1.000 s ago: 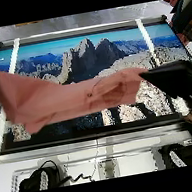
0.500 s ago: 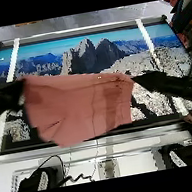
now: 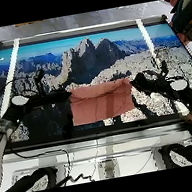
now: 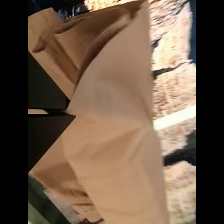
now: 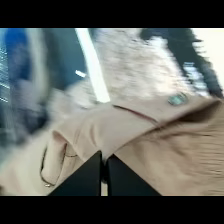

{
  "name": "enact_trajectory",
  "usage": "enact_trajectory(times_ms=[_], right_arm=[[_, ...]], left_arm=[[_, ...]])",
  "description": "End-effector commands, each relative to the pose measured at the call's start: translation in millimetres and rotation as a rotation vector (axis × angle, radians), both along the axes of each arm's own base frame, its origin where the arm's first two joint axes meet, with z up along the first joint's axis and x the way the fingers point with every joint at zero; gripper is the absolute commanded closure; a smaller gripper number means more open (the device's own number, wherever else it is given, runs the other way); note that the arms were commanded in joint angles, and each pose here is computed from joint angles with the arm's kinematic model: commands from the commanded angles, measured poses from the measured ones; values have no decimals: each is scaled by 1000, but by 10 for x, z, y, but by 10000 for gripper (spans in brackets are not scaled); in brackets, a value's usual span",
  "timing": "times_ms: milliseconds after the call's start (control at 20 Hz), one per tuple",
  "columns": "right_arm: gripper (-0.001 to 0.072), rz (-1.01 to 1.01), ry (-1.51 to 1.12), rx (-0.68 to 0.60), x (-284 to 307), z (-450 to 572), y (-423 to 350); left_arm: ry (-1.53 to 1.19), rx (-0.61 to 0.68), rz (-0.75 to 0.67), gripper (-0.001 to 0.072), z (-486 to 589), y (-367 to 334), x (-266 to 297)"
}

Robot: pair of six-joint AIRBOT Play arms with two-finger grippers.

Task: Fold the clothes and pants, and hang the long-sleeved shirts on hangers.

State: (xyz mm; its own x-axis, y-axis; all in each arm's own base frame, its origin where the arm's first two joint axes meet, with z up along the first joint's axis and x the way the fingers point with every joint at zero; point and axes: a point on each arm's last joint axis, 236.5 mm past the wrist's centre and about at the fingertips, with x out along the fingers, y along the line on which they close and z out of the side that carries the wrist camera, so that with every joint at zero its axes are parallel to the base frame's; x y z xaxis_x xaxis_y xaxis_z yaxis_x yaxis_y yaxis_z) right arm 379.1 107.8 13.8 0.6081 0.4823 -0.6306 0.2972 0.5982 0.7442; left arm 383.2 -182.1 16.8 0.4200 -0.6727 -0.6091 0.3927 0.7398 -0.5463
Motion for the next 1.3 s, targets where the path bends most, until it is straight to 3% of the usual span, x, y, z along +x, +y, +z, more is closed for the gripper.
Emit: enact_trajectory(times_ms=[0,200,300,500,550,600,650,700,900,1100,1250], right_arm=[[693,200,158,-156,-373,-337,-163],[694,474,355,-195,-1079,-452,-162],[693,586,413,-212,-1367,-544,-172],[691,548,405,-262,-1340,-733,-271],[600,542,385,-275,-1292,-741,-287],[278,523,363,-288,-1221,-749,-308],[22,496,332,-306,-1120,-753,-339],[24,462,295,-327,-1000,-751,-380],[31,341,243,-348,-695,-790,-494],[31,403,336,-288,-570,-988,-418],[31,562,425,-219,-623,-1167,-292]], left_arm=[[178,51,-86,701,-312,0,-336],[454,213,-290,700,-605,177,-1149],[512,278,-275,700,-690,253,-1246],[496,301,-283,697,-722,208,-1238],[497,301,-284,687,-730,201,-1238],[497,298,-284,608,-729,191,-1236],[492,292,-279,285,-725,178,-1220],[486,279,-271,-13,-714,148,-1197],[465,259,-240,11,-700,108,-1111],[456,260,-233,12,-703,110,-1085],[456,260,-233,12,-703,110,-1085]])
